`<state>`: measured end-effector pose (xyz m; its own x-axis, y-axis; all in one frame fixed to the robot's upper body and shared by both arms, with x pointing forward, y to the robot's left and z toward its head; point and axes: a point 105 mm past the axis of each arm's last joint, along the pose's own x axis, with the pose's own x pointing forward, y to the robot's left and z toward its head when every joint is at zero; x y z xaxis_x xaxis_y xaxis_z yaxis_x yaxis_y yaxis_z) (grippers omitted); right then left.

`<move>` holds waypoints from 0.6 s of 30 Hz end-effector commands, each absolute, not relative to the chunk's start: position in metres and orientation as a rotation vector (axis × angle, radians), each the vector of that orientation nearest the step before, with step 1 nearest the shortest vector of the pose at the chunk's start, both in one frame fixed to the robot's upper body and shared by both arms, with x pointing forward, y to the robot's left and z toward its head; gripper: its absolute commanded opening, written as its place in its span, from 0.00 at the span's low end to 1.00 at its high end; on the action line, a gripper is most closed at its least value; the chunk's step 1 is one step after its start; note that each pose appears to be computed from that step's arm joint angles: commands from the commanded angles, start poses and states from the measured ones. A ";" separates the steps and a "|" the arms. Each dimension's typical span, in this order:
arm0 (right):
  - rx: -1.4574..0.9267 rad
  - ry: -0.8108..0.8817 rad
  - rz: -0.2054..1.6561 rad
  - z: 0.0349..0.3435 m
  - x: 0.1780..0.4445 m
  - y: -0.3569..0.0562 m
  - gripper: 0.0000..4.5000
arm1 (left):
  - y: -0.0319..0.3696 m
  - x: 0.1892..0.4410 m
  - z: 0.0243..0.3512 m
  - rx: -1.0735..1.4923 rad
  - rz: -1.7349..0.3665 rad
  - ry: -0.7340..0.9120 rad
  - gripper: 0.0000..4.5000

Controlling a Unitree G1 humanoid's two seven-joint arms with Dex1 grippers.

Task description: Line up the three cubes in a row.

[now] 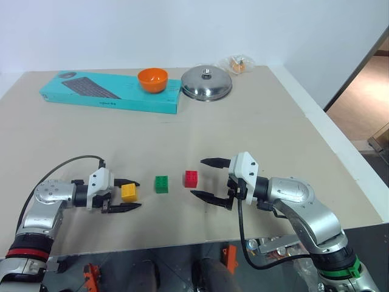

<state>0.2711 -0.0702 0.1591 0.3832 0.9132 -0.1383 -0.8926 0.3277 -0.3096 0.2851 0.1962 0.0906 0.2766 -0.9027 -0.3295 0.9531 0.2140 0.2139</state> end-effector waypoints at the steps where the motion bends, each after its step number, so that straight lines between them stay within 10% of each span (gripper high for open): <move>1: -0.377 -0.125 1.171 0.174 0.269 -0.074 1.00 | 0.196 0.286 0.114 0.417 -1.287 0.094 0.99; 10: -0.369 -0.127 1.171 0.176 0.269 -0.079 1.00 | 0.178 0.276 0.190 0.206 -1.266 0.034 0.99; 18: -0.350 -0.157 1.127 0.187 0.289 -0.084 1.00 | 0.172 0.342 0.202 0.216 -0.914 -0.113 0.99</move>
